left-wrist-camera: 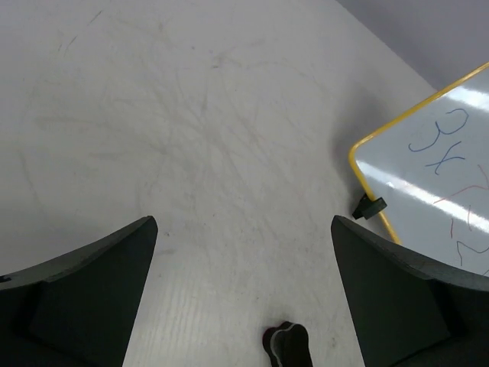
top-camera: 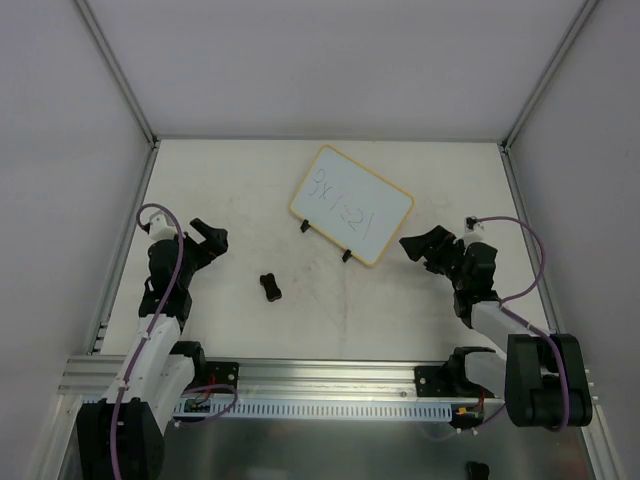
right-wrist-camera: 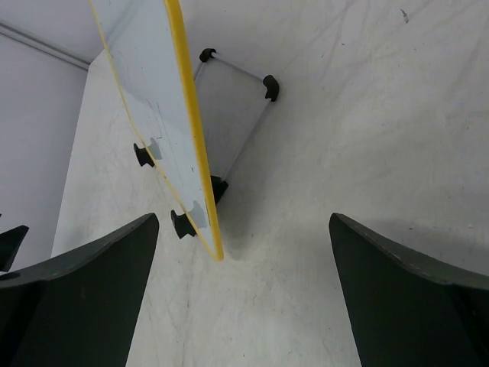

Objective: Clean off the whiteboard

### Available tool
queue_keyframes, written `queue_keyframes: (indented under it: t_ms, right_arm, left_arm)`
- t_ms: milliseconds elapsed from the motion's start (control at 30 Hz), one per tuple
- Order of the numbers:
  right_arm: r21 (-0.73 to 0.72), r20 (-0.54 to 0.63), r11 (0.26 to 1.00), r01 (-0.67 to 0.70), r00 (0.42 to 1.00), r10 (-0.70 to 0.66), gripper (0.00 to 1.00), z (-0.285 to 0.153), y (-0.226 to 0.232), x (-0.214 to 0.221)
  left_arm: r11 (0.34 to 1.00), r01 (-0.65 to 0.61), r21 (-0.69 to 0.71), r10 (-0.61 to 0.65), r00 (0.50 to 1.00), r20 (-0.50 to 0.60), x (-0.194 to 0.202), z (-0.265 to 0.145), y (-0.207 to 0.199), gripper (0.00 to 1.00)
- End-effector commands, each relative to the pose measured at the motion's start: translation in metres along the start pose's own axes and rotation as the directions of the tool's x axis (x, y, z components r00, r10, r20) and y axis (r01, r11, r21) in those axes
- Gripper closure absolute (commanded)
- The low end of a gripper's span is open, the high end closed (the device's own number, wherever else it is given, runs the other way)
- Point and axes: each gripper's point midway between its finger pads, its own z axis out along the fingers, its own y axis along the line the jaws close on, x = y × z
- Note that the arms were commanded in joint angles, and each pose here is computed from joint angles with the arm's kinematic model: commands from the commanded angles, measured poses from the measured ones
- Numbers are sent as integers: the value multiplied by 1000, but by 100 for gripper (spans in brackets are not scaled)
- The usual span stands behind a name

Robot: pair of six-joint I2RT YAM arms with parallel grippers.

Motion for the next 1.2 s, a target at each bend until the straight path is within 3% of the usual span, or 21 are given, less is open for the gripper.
queue_keyframes:
  t_ms: [0,300,800,1033,1167]
  right_arm:
    - [-106,51,992,73,996,-68,1,2,28,-20]
    - [-244,95,960,136,989,-116,1,1,51,-25]
    - [-273,83,950,154,987,-136,1,2,57,-22]
    - [-308,64,943,127,992,-113,1,8,60,-19]
    - [-320,67,938,132,991,-117,1,8,60,-17]
  left_arm:
    - [999,38,-14,-38,999,-33,3,4,-2,1]
    - [996,72,-50,-77,991,-106,14,18,1,1]
    - [997,48,-68,-58,986,-154,30,17,10,1]
    - [999,-3,38,8,991,-133,27,7,-5,1]
    - [997,6,79,8,985,-175,38,-1,-11,1]
